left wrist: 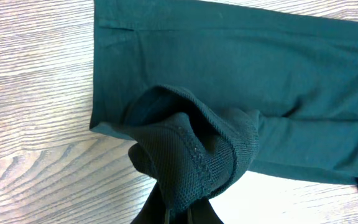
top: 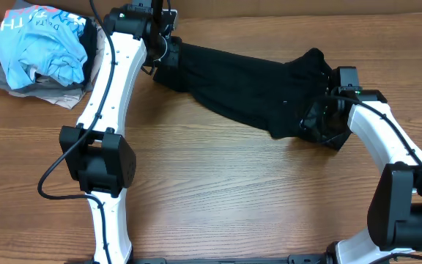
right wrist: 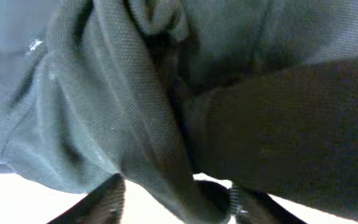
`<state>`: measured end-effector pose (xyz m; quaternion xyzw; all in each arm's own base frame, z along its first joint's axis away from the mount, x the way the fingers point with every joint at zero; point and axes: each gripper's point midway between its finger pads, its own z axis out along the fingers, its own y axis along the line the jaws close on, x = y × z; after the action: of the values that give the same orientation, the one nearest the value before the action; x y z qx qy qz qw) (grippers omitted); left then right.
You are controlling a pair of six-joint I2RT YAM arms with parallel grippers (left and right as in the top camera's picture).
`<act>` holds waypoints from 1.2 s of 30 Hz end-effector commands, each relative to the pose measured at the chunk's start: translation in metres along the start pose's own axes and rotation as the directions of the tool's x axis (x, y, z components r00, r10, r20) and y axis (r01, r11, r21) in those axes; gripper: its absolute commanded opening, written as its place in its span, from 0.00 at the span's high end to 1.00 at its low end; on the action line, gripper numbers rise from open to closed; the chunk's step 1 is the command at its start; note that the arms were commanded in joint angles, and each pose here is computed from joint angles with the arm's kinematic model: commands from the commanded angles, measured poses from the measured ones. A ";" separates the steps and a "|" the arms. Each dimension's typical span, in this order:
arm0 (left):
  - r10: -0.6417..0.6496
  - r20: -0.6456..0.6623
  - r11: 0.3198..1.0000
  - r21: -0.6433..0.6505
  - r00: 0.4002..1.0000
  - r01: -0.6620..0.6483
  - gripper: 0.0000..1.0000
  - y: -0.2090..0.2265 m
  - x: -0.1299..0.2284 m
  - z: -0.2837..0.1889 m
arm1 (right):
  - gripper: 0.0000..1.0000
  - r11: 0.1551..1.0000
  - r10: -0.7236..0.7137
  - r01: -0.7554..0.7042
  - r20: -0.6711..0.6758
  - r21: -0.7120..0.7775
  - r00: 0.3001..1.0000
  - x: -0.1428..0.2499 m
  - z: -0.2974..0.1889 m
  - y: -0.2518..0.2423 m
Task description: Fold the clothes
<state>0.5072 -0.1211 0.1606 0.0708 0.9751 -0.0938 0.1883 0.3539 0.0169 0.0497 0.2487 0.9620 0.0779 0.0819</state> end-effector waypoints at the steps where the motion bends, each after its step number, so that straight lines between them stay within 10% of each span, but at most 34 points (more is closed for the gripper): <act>1: 0.024 0.022 1.000 -0.007 0.999 -0.024 0.96 -0.002 -0.004 -0.007 | 0.55 1.000 0.004 -0.004 -0.005 -0.011 1.000 0.002 0.001 0.001; 6: 0.024 0.022 1.000 -0.009 0.999 -0.024 0.96 -0.002 -0.004 -0.007 | 0.96 1.000 0.010 -0.010 -0.031 0.005 0.999 0.008 0.000 -0.003; 11: 0.009 0.065 1.000 -0.019 0.998 -0.008 0.96 0.007 -0.014 -0.031 | 0.96 0.999 0.054 -0.054 0.001 0.009 0.999 -0.003 -0.034 -0.014; 20: 0.031 0.317 0.998 -0.054 0.948 -0.014 0.96 0.022 -0.047 -0.167 | 0.96 0.991 0.128 -0.102 0.360 -0.092 0.924 -0.052 -0.232 -0.044; 36: 0.160 0.770 0.985 -0.162 0.617 -0.053 0.96 -0.015 0.017 -0.436 | 0.96 0.979 0.202 -0.158 0.768 -0.132 0.608 0.001 -0.467 -0.092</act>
<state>0.3600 -0.0661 0.5283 0.0928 0.8154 -0.0899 0.5644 0.2387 -0.1046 0.4628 0.3478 0.8223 0.0343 0.4491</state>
